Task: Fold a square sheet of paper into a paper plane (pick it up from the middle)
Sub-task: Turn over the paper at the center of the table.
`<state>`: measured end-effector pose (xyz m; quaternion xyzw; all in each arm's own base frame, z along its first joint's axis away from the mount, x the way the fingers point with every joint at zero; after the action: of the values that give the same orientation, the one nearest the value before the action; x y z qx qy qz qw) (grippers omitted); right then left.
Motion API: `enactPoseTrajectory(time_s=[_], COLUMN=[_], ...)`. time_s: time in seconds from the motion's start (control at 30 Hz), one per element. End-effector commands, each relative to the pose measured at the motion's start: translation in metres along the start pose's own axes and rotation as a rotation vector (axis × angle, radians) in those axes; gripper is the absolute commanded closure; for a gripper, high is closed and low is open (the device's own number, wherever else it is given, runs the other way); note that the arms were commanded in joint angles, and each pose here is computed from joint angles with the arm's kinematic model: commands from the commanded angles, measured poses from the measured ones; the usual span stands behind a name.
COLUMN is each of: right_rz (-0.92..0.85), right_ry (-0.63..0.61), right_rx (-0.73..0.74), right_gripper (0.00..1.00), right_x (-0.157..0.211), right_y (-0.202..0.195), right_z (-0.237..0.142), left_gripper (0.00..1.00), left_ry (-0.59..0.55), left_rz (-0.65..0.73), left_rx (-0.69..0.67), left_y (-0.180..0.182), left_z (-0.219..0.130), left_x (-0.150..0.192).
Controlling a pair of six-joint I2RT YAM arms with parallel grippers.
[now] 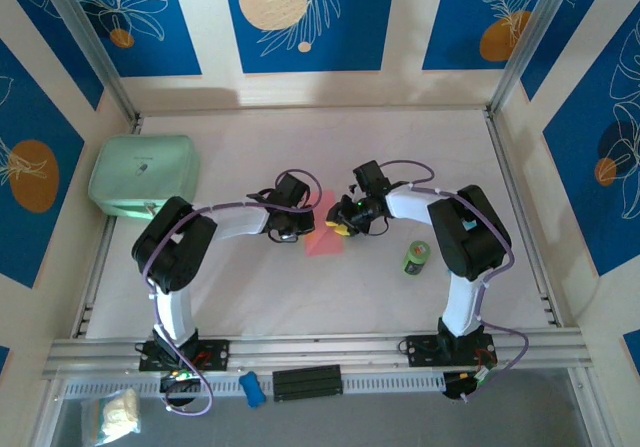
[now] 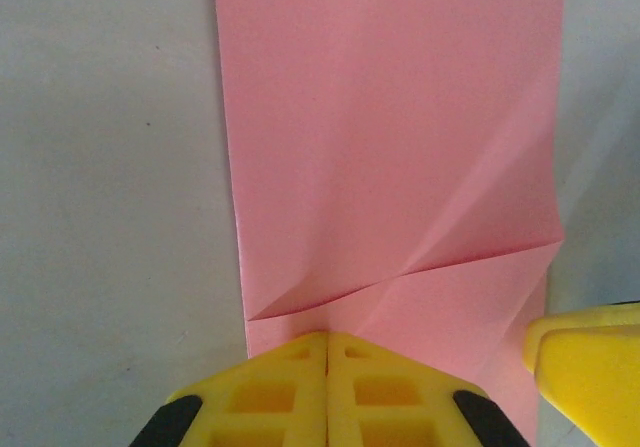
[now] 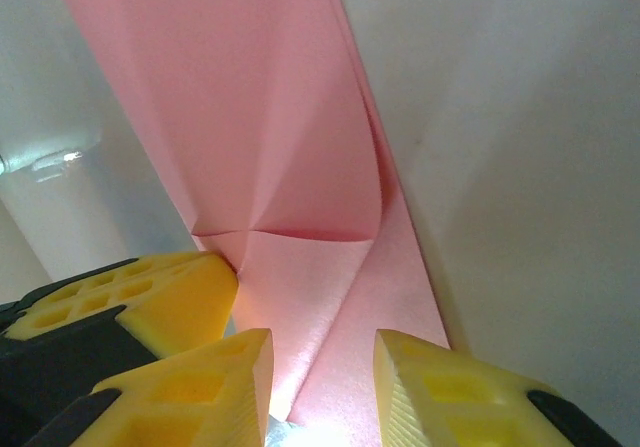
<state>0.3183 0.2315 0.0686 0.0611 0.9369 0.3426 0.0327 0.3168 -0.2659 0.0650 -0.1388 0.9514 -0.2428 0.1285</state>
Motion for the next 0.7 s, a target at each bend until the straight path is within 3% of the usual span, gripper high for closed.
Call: enactPoseTrajectory(time_s=[0.0, 0.3, 0.67], right_rz=[0.017, 0.007, -0.035], right_ry=[0.024, 0.040, 0.061], right_rx=[0.015, 0.001, -0.099], right_gripper=[0.68, 0.70, 0.79], right_x=[0.001, 0.000, 0.005], right_y=[0.003, 0.006, 0.015], right_z=[0.005, 0.012, 0.016], left_gripper=[0.93, 0.93, 0.93], left_ry=[-0.006, 0.001, -0.009], left_rz=[-0.002, -0.006, -0.012], left_rx=[-0.047, -0.049, -0.052], left_y=[0.009, 0.010, 0.011], left_z=[0.005, 0.006, 0.003], left_x=[-0.004, -0.002, -0.004])
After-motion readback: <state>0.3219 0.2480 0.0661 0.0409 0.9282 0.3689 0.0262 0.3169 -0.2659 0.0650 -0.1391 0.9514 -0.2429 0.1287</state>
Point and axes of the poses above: each hand's point on the last joint's axis, 136 mm out from that joint toward the fingers, its own z axis out along the fingers, its own y axis along the line the jaws close on, x = y × z, the point moved 5 cm from there along -z, back along the fingers, and after that the axes turned 10 degrees about -z, right-handed, at the moved point
